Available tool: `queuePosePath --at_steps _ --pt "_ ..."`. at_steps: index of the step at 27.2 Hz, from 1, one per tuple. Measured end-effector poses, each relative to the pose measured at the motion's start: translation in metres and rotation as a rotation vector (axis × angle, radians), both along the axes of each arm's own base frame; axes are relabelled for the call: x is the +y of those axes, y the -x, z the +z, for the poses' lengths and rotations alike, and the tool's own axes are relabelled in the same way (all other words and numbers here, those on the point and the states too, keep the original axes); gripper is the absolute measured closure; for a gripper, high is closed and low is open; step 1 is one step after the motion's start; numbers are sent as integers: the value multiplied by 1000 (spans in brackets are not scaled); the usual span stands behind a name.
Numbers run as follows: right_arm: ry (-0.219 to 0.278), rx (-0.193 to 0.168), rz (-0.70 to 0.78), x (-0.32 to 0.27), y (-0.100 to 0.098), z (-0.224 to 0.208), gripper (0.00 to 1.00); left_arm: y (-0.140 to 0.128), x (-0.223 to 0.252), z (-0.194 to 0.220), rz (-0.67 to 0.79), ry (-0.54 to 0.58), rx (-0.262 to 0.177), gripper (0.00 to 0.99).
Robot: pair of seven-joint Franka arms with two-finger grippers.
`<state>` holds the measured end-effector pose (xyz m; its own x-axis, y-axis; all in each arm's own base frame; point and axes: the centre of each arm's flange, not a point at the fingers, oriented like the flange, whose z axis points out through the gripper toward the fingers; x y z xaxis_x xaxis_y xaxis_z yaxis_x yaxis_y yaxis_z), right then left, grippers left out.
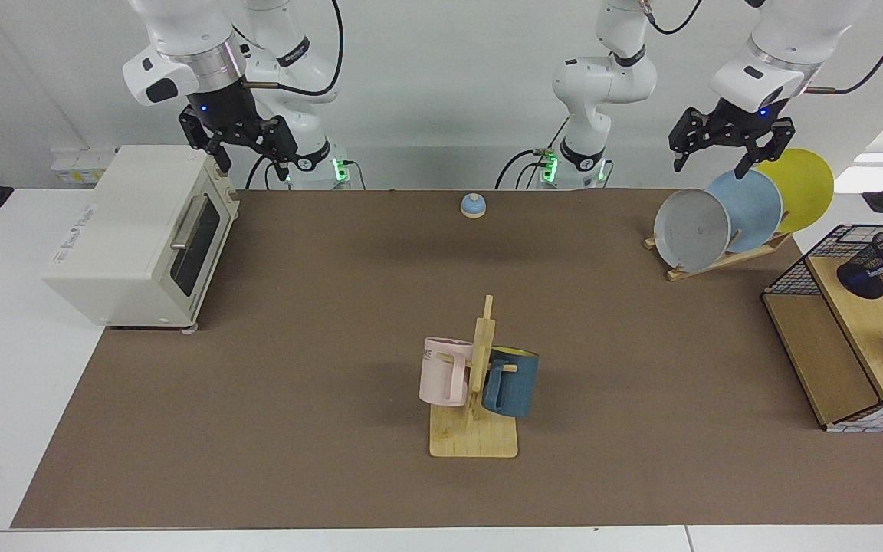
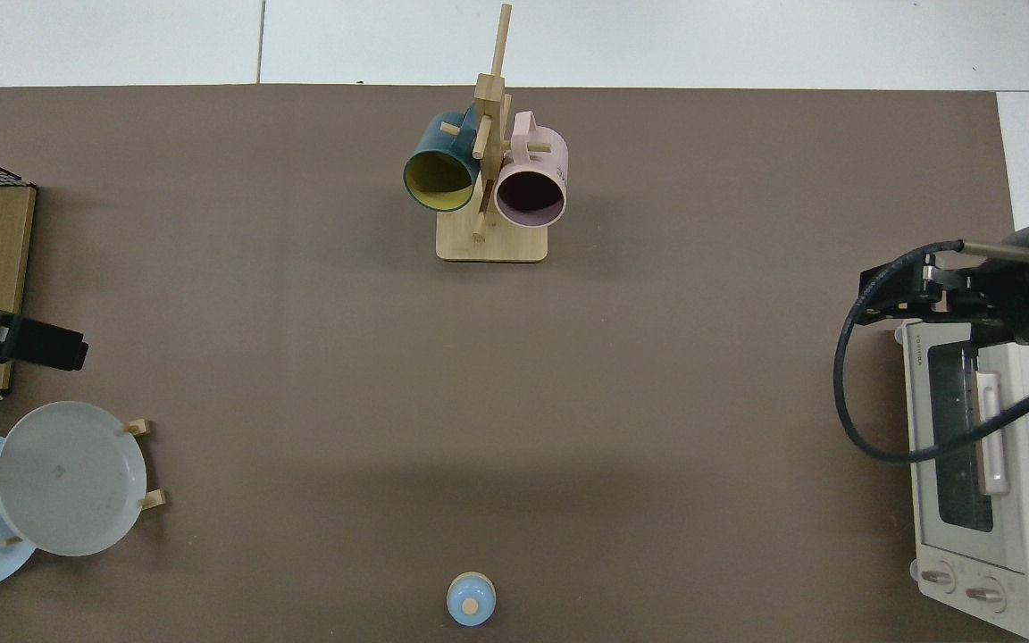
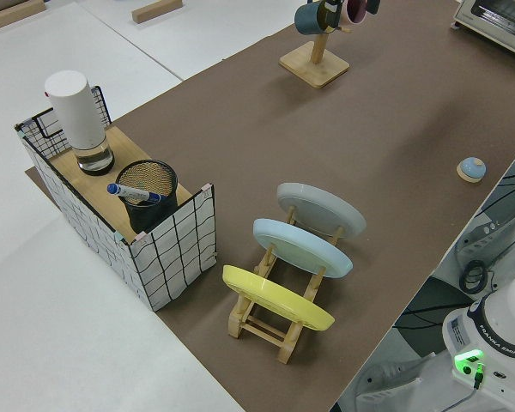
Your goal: Put markers into pen holder
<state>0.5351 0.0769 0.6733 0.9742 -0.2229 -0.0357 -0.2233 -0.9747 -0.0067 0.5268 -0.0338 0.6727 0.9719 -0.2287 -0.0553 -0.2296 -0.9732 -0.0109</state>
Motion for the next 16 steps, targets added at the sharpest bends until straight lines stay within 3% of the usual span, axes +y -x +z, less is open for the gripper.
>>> queuePosePath --at_steps 16 --pt "2 7 48 25 5 -1 0 0 0 0 0 0 0 0"
